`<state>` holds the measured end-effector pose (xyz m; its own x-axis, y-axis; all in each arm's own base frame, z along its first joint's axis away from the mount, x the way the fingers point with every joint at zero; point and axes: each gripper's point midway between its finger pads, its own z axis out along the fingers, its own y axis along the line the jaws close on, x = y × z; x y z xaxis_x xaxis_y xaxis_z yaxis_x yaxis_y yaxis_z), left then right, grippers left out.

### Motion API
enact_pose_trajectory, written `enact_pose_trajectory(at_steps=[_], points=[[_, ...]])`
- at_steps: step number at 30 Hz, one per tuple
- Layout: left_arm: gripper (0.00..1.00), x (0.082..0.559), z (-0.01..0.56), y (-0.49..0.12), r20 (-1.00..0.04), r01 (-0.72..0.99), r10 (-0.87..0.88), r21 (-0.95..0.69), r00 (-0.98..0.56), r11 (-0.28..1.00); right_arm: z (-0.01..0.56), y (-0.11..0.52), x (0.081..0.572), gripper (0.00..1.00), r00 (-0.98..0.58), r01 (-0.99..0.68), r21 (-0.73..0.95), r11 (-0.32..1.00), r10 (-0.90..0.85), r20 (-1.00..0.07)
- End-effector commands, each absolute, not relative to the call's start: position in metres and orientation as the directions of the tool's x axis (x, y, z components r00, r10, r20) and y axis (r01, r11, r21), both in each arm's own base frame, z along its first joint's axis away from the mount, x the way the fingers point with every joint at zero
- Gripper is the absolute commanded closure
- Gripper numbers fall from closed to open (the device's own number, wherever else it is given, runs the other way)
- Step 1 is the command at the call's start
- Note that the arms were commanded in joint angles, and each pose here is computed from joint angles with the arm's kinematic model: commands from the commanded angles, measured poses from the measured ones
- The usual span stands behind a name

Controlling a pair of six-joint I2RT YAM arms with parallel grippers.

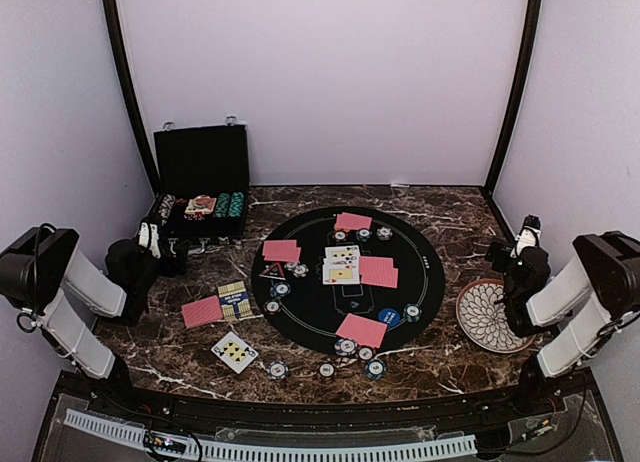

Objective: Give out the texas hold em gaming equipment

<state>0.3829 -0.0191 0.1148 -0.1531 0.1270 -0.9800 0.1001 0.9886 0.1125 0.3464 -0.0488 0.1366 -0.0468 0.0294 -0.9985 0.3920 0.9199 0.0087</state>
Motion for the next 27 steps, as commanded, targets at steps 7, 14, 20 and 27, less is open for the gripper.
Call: enact_pose_trajectory(at_steps=[7,14,20,27], points=[[0.01,0.384,0.1257,-0.0112,-0.987,0.056,0.111,0.105,-0.116,0.993,0.1443,-0.0513,0.3676,0.01,-0.017,0.317,0.057,0.947,0.065,-0.998],[0.01,0.3844,0.1259,-0.011,-0.987,0.055,0.111,0.105,-0.116,0.993,0.1467,-0.0506,0.365,0.01,-0.007,0.324,0.056,0.945,0.061,-0.998],[0.01,0.3841,0.1254,-0.011,-0.987,0.055,0.111,0.105,-0.117,0.993,0.1452,-0.0509,0.3668,0.02,-0.015,0.327,0.051,0.944,0.059,-0.998],[0.01,0.3843,0.1262,-0.0114,-0.987,0.056,0.111,0.105,-0.115,0.993,0.1447,-0.0503,0.3671,0.01,-0.019,0.323,0.049,0.945,0.059,-0.998]])
